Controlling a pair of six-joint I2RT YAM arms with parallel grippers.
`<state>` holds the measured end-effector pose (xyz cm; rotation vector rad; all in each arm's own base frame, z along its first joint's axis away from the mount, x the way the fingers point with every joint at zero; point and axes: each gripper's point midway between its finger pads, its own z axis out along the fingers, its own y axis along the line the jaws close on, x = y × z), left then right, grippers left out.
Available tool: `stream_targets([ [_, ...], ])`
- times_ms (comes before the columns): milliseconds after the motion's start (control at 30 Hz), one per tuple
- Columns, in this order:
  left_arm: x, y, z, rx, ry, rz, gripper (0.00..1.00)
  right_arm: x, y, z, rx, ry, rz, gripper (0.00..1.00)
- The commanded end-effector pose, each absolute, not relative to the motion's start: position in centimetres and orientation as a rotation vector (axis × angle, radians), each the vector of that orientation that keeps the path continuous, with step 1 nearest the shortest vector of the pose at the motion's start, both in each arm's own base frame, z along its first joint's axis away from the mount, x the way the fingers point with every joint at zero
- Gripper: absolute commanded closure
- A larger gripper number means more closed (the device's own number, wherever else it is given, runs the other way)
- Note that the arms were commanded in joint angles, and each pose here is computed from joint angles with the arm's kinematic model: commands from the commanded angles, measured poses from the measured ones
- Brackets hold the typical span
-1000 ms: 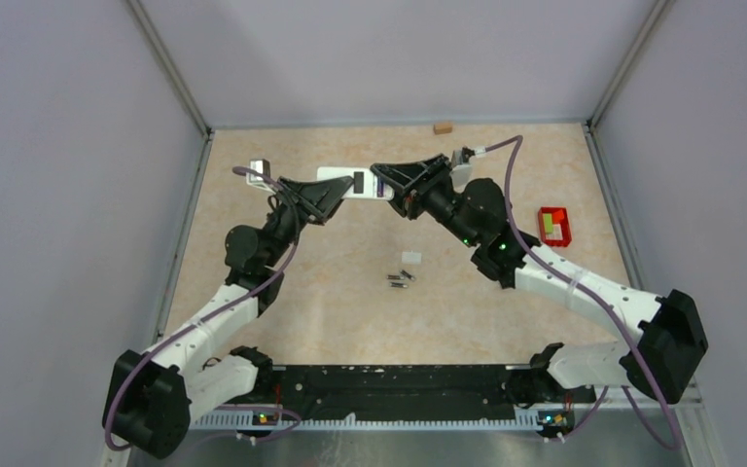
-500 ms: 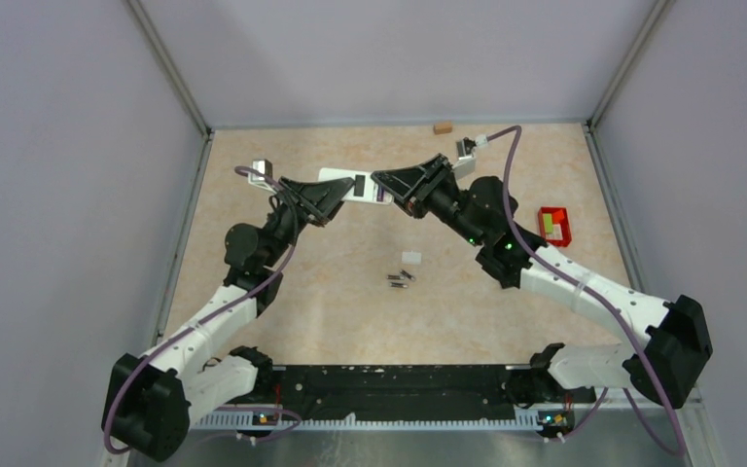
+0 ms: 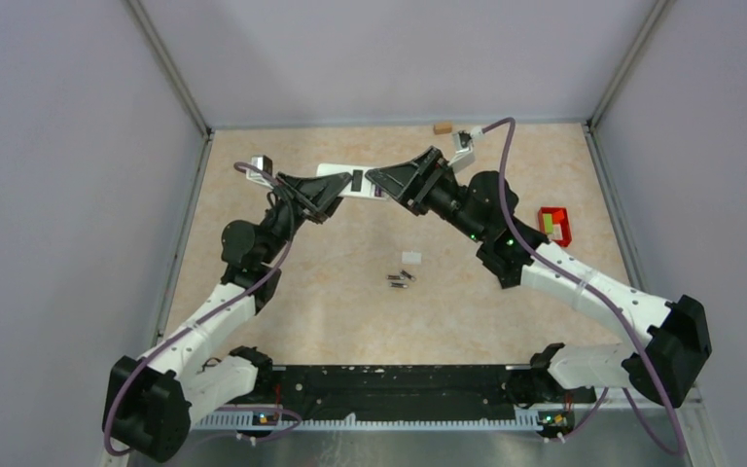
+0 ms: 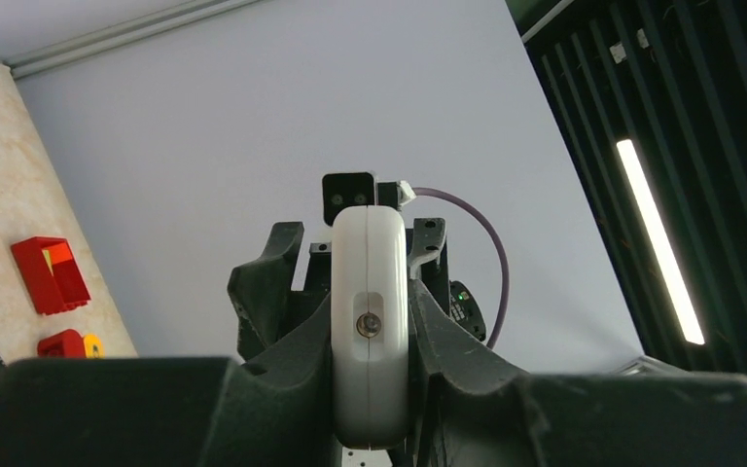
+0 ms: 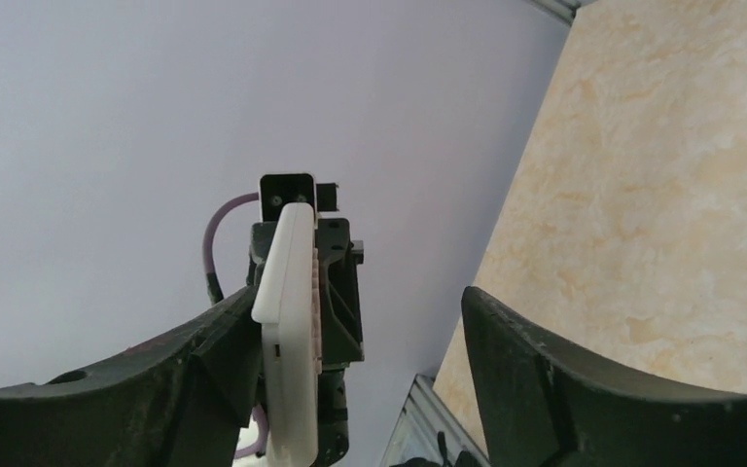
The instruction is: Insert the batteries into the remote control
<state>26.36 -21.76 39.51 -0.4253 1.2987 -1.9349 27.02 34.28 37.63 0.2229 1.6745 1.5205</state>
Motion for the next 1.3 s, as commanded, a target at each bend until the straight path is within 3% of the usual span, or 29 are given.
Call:
stream_targets([
  [0,24.6,-20.6,43.3,-0.294,1.174,-1.854,1.00,26.3,34.2,38.1,0.166,1.680,1.551,0.20],
  [33,24.9,-20.7,42.6,-0.301,1.198,-1.830,1.00,26.1,34.1,38.6,0.151,1.660,1.564,0.13],
  [133,25.0,-21.0,41.9,-0.291,1.234,-1.818,1.00,25.3,34.3,40.0,0.063,1.609,1.597,0.08],
  [433,25.3,-21.6,41.2,-0.254,1.277,-1.825,1.00,24.7,32.9,41.5,0.046,1.519,1.586,0.06],
  [733,25.1,-21.7,41.6,-0.232,1.272,-1.827,1.00,24.9,31.2,41.3,0.074,1.490,1.513,0.26],
  [1100,25.0,-21.8,41.7,-0.218,1.270,-1.830,1.00,25.4,31.9,40.6,0.035,1.518,1.507,0.58],
  [1267,24.8,-21.8,41.8,-0.207,1.267,-1.830,1.00,25.5,31.9,40.0,0.029,1.533,1.494,0.65],
])
